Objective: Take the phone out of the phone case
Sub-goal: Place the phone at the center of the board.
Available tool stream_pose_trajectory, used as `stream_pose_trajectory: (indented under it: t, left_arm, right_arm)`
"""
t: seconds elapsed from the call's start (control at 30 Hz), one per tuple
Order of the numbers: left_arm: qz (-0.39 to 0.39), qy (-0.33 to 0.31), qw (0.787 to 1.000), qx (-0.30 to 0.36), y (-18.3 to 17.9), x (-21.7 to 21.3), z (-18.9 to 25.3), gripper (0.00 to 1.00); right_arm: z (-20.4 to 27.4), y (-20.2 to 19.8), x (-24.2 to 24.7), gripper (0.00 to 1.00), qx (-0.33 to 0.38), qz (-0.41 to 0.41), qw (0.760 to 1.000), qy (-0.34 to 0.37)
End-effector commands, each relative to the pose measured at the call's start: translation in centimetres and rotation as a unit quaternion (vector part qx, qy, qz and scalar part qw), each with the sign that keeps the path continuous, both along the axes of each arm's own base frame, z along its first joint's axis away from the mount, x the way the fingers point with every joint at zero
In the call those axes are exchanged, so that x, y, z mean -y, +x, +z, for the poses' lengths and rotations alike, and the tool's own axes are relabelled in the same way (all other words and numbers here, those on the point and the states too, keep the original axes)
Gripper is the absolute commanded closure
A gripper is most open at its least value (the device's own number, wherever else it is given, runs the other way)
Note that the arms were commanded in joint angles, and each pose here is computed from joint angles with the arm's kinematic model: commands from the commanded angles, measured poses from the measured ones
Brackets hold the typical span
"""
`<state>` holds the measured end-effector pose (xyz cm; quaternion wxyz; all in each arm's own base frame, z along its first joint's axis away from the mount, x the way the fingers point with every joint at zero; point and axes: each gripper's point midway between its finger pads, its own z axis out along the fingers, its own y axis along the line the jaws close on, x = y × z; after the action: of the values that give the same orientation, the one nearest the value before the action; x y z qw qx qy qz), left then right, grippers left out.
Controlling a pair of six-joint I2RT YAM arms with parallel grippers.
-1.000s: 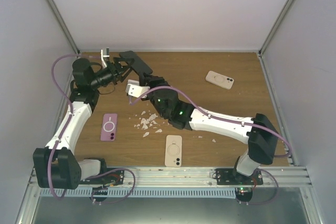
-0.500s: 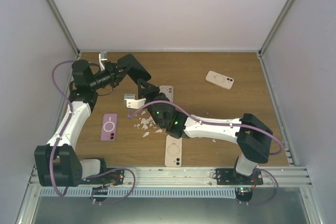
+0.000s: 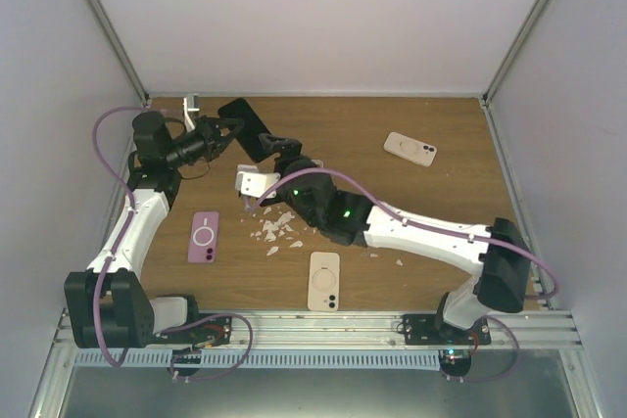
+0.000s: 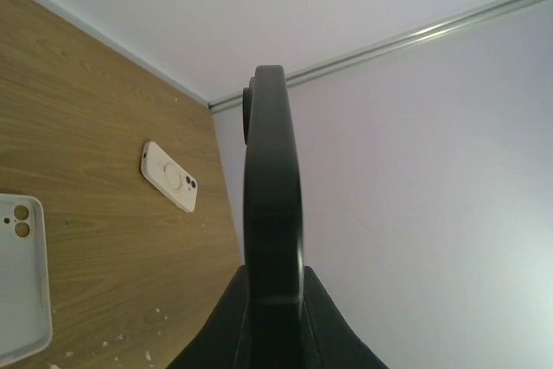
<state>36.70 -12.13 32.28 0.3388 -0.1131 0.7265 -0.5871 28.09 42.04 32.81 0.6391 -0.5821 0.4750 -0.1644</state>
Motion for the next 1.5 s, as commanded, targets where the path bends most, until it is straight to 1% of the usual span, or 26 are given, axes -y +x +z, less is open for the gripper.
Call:
stream_pose_trajectory:
  t: [0.0,0.1,0.13,0.23,0.37,0.47,0.57,0.67,0.73,0.83,0.9,1.07,1.33,1.47]
  left_arm:
    - [-0.020,0.036,0.993,0.107,-0.5,0.2,3.1,1.00]
    - [-0.038,0.053,0.988,0.140,-0.9,0.5,3.4,1.00]
    - [-0.044,0.061,0.985,0.153,-1.0,0.7,3.5,1.00]
    - [-0.070,0.077,0.977,0.185,-1.7,1.2,3.6,1.00]
    - [-0.105,0.091,0.964,0.226,-2.8,2.3,4.0,1.00]
    - [-0.132,0.102,0.950,0.263,-3.7,3.3,4.7,1.00]
    - [-0.171,0.105,0.933,0.300,-5.2,5.5,5.4,1.00]
    - [-0.196,0.108,0.918,0.328,-6.3,6.9,5.9,1.00]
    - [-0.210,0.107,0.911,0.338,-6.9,7.7,6.0,1.00]
    - [-0.229,0.103,0.901,0.353,-7.8,8.8,6.4,1.00]
    - [-0.241,0.100,0.897,0.358,-8.3,9.4,6.5,1.00]
    - [-0.250,0.096,0.894,0.359,-8.6,10.1,6.5,1.00]
    - [-0.274,0.087,0.883,0.370,-9.8,11.3,6.9,1.00]
    - [-0.278,0.085,0.883,0.369,-9.8,11.6,6.9,1.00]
  right_arm:
    - [0.0,-1.9,1.1,0.01,-0.132,0.055,0.990,0.021]
    - [1.2,-2.0,2.2,0.01,-0.196,0.088,0.975,0.050]
    - [1.8,-2.3,2.5,0.00,-0.219,0.107,0.968,0.065]
    - [3.7,-1.9,4.3,0.00,-0.276,0.132,0.945,0.112]
    - [5.9,-1.7,6.8,0.00,-0.334,0.165,0.912,0.170]
    - [6.7,-0.8,8.8,0.02,-0.373,0.162,0.888,0.217]
    - [6.5,-0.6,10.1,0.07,-0.431,0.163,0.851,0.254]
    - [5.8,-1.0,11.0,0.12,-0.499,0.172,0.800,0.284]
    - [5.7,-1.6,11.8,0.15,-0.530,0.190,0.770,0.300]
    - [4.9,-2.2,12.6,0.19,-0.565,0.198,0.739,0.310]
    - [4.2,-2.6,12.8,0.21,-0.580,0.201,0.726,0.310]
    - [3.9,-3.7,12.7,0.26,-0.600,0.220,0.701,0.315]
    - [2.9,-2.8,12.2,0.34,-0.624,0.211,0.679,0.323]
    - [3.2,-2.9,12.0,0.37,-0.632,0.221,0.668,0.324]
